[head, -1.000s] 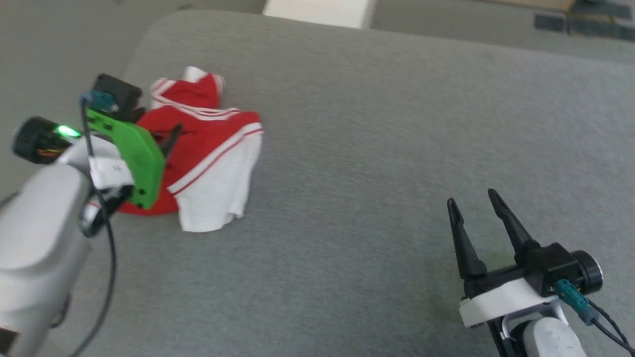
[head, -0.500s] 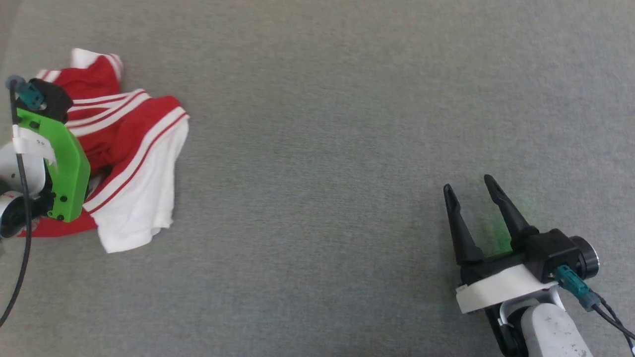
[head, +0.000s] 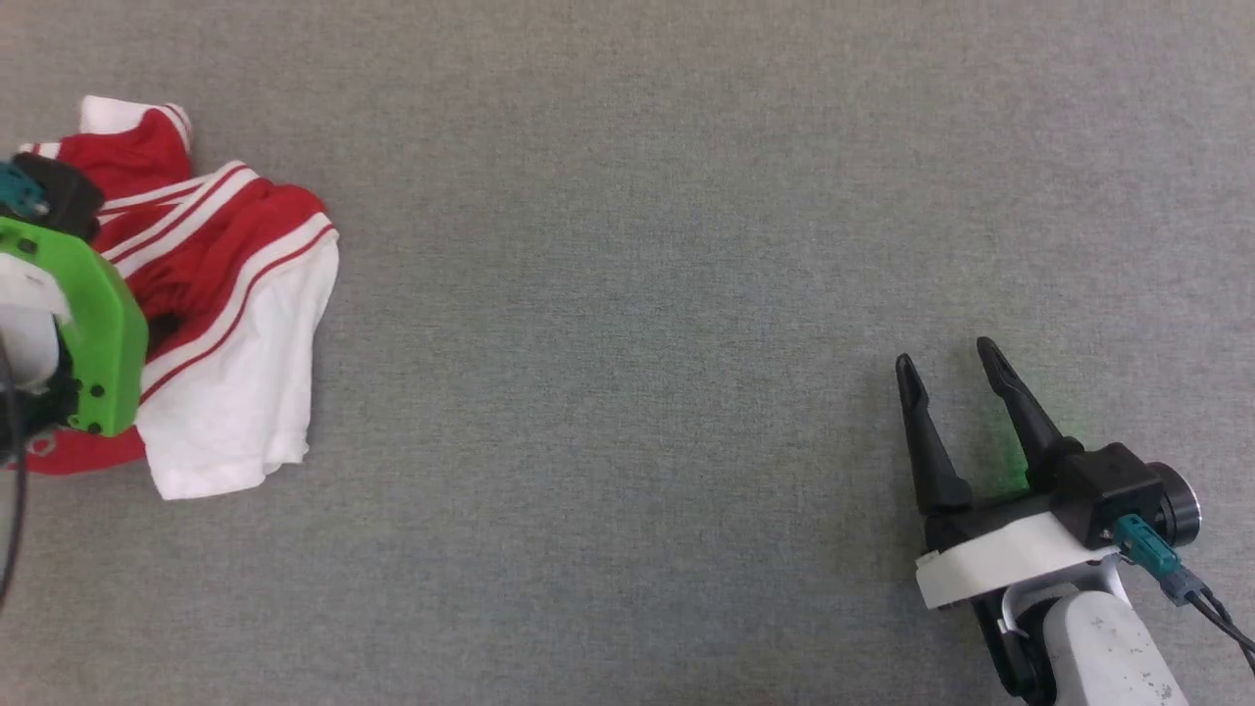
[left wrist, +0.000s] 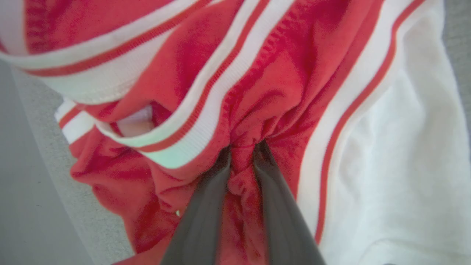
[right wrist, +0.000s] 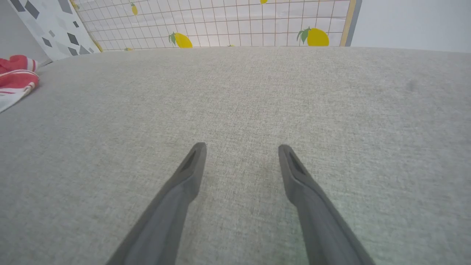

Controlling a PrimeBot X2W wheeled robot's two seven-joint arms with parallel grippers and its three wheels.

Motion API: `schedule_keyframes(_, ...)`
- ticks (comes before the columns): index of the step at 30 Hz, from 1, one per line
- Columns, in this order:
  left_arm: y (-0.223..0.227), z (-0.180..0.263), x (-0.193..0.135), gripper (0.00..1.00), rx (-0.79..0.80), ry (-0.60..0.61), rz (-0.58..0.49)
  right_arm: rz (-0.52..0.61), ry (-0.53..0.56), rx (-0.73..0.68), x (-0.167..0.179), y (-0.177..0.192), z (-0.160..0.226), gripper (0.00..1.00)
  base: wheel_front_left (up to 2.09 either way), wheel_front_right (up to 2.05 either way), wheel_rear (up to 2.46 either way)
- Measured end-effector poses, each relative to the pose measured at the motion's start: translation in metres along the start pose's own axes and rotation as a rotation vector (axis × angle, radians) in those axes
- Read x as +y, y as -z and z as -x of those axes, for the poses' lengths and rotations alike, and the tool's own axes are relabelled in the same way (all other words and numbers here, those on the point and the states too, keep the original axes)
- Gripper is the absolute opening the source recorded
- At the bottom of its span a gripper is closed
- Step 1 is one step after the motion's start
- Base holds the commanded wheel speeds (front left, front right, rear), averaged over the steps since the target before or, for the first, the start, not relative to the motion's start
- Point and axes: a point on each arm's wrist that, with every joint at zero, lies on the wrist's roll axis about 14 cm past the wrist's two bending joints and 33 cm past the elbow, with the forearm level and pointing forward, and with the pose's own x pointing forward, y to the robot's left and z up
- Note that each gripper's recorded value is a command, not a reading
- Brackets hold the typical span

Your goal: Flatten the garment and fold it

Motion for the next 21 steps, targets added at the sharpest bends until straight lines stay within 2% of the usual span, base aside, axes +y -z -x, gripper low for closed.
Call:
schedule_keyframes(1,-0.016,0.014,0.004,0.0,-0.131,-0.039,-0.035,0.004,-0.009,-0.025,0.004,-0.01,0.001,1.0,0.0,0.0,0.0)
schedule_keyframes(8,-0.076,0.08,0.027,0.0,-0.478,-0.187,-0.11,0.012,-0.021,-0.066,0.012,-0.029,0.016,1.0,0.0,0.0,0.0)
schedule_keyframes(12,-0.11,0.131,0.025,0.0,-0.701,-0.268,-0.196,0.016,-0.023,-0.099,0.015,-0.042,0.027,1.0,0.0,0.0,0.0)
schedule_keyframes(15,-0.134,0.171,0.01,0.0,-0.865,-0.303,-0.274,0.015,-0.022,-0.135,0.016,-0.055,0.035,1.0,0.0,0.0,0.0)
schedule_keyframes(21,-0.173,0.24,-0.053,0.0,-1.167,-0.278,-0.399,0.018,-0.017,-0.208,0.018,-0.081,0.05,1.0,0.0,0.0,0.0)
